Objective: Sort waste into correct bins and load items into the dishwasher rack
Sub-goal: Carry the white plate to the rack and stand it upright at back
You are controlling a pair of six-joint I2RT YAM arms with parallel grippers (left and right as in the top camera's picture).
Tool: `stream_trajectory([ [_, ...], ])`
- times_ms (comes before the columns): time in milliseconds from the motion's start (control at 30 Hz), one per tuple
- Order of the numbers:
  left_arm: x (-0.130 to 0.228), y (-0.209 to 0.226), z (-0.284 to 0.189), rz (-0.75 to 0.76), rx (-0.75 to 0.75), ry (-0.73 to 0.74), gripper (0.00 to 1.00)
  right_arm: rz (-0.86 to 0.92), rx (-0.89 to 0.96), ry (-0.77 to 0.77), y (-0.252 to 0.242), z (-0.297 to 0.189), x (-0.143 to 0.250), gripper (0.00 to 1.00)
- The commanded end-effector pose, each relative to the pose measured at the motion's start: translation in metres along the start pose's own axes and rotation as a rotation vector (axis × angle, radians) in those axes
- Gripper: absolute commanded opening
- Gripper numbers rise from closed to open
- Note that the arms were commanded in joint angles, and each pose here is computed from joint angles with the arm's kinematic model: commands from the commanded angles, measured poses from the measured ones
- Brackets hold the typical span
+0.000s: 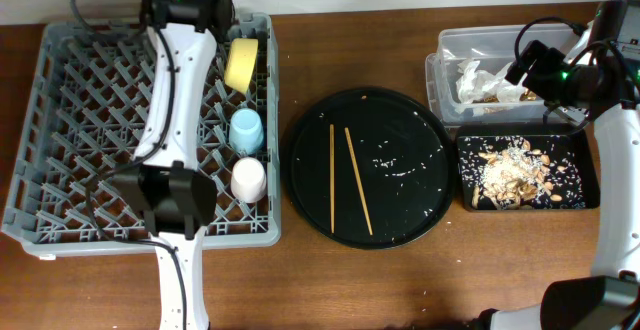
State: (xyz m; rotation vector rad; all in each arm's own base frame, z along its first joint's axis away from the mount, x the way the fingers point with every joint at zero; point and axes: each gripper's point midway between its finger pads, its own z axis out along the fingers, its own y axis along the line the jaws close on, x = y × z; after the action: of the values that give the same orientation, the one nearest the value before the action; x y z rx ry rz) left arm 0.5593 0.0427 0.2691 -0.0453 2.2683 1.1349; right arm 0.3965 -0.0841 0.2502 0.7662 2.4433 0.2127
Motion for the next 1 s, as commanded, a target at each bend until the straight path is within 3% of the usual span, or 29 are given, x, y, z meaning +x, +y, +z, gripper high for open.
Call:
stream_trajectory([
  [0,0.012,-0.018,0.018,0.062,-0.042,0.024,0.00,0.003,0.012,-0.010,-0.003,-0.001,-0.003,0.99],
  [167,0.028,-0.044,0.030,0.109,0.004,0.052,0.01,0.003,0.012,-0.010,-0.003,-0.001,-0.003,0.98],
  [233,0.027,-0.050,0.030,0.108,0.038,0.048,0.20,0.003,0.012,-0.010,-0.003,-0.001,-0.003,0.98],
  [267,0.027,-0.056,0.030,0.107,0.075,0.043,0.43,0.003,0.012,-0.010,-0.003,-0.001,-0.003,0.98],
  [333,0.023,-0.061,0.024,0.099,0.133,0.028,0.57,0.003,0.012,-0.010,-0.003,-0.001,-0.003,0.98],
  [433,0.003,-0.061,-0.024,0.057,0.369,-0.058,0.63,0.003,0.012,-0.010,-0.003,-0.001,-0.003,0.98],
  [500,-0.005,-0.061,-0.058,0.046,0.507,-0.111,0.64,0.003,0.012,-0.010,-0.003,-0.001,-0.003,0.98],
  [600,0.004,-0.093,-0.155,0.116,0.905,-0.176,0.64,0.003,0.012,-0.010,-0.003,-0.001,-0.003,0.98],
  [733,0.057,-0.180,-0.222,0.155,1.155,0.041,0.62,0.003,0.012,-0.010,-0.003,-0.001,-0.003,0.98],
  [900,0.118,-0.281,-0.212,0.251,1.157,0.249,0.45,0.003,0.012,-0.010,-0.003,-0.001,-0.003,0.98],
  [967,0.141,-0.305,-0.201,0.278,1.154,0.340,0.43,0.003,0.012,-0.010,-0.003,-0.001,-0.003,0.98],
])
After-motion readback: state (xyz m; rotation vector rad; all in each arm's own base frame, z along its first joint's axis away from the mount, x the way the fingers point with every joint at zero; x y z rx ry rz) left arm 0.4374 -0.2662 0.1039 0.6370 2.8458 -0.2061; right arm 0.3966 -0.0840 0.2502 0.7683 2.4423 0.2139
